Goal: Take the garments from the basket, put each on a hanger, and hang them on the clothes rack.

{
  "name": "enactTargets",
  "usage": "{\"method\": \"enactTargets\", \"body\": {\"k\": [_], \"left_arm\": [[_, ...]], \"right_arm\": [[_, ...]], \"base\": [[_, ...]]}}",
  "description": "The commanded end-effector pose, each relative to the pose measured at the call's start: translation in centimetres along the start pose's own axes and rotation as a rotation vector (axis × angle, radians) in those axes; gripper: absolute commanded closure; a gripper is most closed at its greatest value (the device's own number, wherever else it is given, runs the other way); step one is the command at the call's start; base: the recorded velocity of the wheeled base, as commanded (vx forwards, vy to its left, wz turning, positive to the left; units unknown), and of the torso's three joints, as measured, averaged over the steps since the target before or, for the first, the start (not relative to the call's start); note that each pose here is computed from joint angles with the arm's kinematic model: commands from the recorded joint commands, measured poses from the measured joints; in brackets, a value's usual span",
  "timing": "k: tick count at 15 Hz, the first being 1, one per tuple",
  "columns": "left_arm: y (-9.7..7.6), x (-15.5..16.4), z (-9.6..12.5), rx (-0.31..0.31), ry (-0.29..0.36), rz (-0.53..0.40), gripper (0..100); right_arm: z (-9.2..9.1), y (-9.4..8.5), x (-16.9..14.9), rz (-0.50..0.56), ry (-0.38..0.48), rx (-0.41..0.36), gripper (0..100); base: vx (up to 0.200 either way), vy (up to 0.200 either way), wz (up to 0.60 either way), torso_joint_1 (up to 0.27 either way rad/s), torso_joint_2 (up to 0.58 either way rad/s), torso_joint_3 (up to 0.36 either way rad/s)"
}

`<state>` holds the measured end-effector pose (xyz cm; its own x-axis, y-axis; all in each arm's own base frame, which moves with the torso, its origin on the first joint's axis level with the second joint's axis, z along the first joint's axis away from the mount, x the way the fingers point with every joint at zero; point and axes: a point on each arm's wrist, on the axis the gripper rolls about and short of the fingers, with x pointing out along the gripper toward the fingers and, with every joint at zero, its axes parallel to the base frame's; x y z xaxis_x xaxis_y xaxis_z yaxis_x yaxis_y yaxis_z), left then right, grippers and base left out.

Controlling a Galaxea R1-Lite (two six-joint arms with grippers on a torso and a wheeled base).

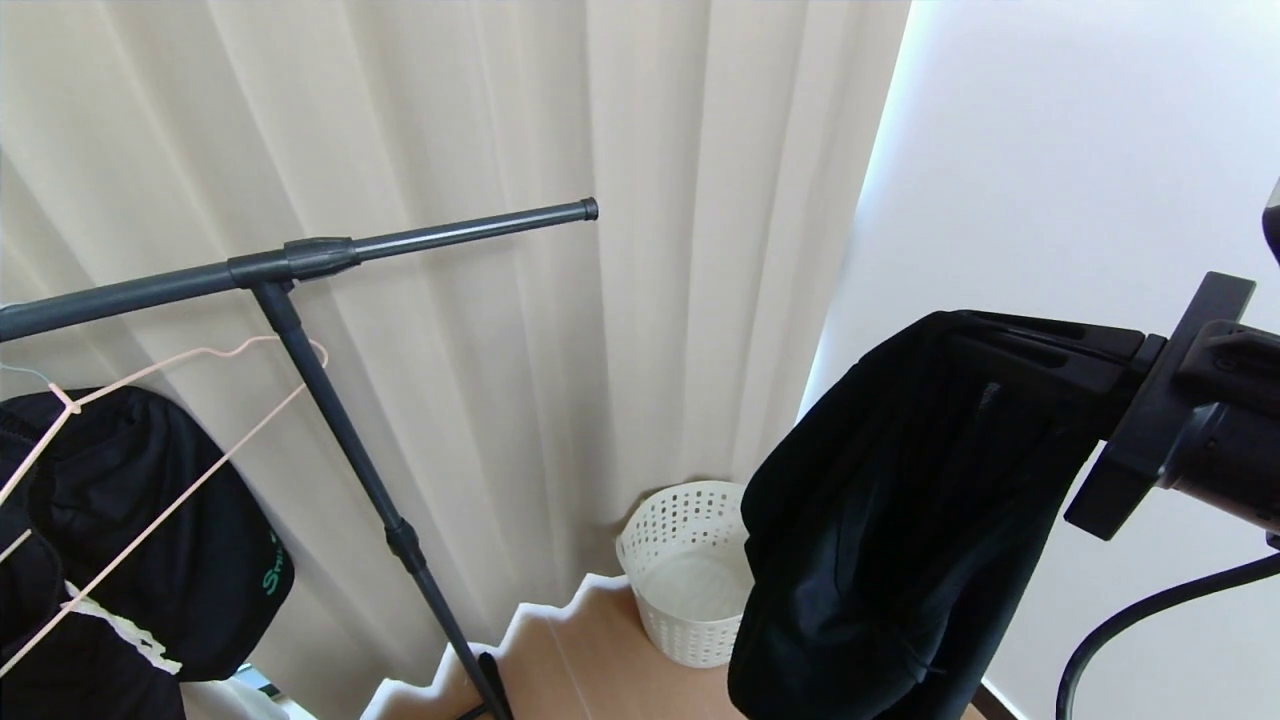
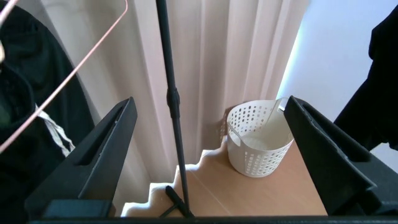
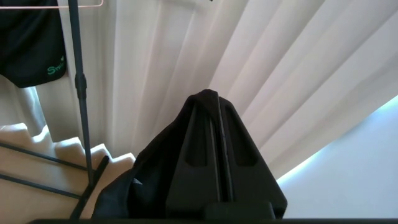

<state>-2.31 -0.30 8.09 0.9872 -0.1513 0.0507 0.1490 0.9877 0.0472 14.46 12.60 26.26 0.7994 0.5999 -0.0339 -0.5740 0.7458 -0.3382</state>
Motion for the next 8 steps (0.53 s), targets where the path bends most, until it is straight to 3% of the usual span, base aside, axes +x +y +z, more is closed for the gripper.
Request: {"method": "enactTargets", "body": {"k": [1, 6, 8], "left_arm": [[0.00, 0.00, 0.01, 0.000, -0.001, 0.000, 0], [0.00, 0.00, 0.01, 0.002, -0.001, 0.000, 0], [-0.01, 0.00, 0.01, 0.008, -0.001, -0.003, 0]], "right_arm": [[-0.11, 0.05, 0.03, 0.002, 0.004, -0.002, 100], [-0.23, 0.09, 0.11, 0.001, 0.009, -0.004, 100], [-0.19, 0.08, 0.11, 0.001, 0.007, -0.003, 100]], "base": [[0.000, 0.000, 0.00, 0.183, -0.37, -0.203], [0.000, 0.000, 0.00, 0.139, -0.31, -0.170], [0.000, 0.000, 0.60, 0.017, -0.03, -0.019]]}}
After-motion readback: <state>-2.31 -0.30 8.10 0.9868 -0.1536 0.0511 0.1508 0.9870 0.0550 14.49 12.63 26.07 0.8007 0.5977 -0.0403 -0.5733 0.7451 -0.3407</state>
